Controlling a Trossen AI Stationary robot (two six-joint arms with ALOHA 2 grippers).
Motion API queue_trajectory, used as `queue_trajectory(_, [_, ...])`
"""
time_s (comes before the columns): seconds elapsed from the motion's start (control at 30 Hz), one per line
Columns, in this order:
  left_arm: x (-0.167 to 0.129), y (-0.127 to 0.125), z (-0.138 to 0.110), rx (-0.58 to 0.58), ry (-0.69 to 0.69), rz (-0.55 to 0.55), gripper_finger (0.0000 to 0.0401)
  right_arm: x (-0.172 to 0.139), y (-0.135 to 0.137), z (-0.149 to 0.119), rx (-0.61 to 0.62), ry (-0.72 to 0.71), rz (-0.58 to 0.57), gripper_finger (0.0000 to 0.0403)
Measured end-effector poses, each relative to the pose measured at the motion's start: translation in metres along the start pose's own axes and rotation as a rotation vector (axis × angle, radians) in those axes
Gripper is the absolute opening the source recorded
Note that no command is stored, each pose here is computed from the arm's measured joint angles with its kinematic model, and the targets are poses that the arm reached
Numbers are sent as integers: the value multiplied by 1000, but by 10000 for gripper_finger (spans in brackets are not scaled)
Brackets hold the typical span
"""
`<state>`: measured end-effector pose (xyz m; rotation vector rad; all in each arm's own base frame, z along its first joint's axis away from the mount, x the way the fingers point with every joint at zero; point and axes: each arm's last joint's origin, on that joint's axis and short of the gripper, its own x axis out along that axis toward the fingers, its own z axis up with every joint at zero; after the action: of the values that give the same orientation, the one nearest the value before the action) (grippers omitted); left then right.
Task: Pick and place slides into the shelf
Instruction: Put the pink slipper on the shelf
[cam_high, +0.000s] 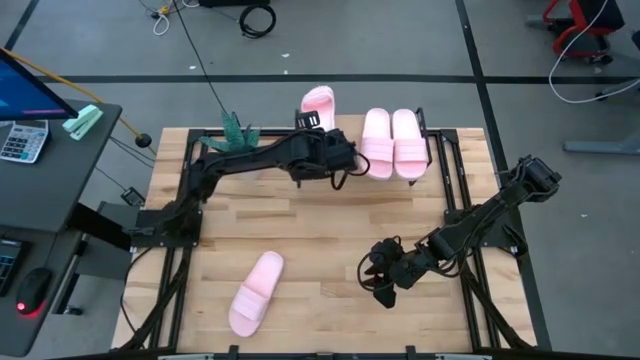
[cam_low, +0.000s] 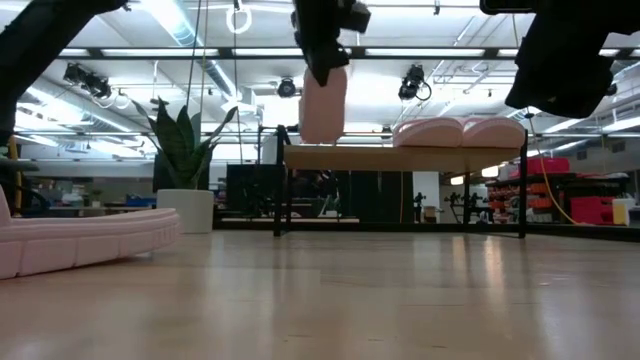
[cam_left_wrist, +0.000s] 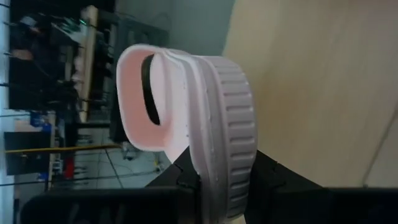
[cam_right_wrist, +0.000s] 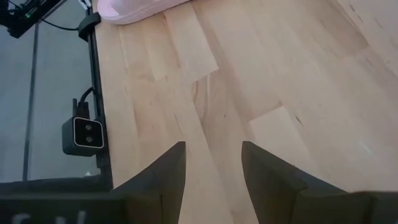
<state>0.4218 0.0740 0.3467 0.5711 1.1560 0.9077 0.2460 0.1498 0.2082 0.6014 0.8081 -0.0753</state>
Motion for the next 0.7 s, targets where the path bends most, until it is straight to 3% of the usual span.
queue_trajectory(0.13, [16, 2, -2, 15, 41, -54, 70, 0, 0, 0, 5, 10, 7, 162])
queue_trajectory(0.37, [34, 1, -1, 48, 73, -51, 69, 0, 1, -1, 20, 30, 23, 162])
queue_trajectory(0.7, [37, -10, 3, 47, 58, -97, 69, 0, 1, -2, 27, 59, 42, 162])
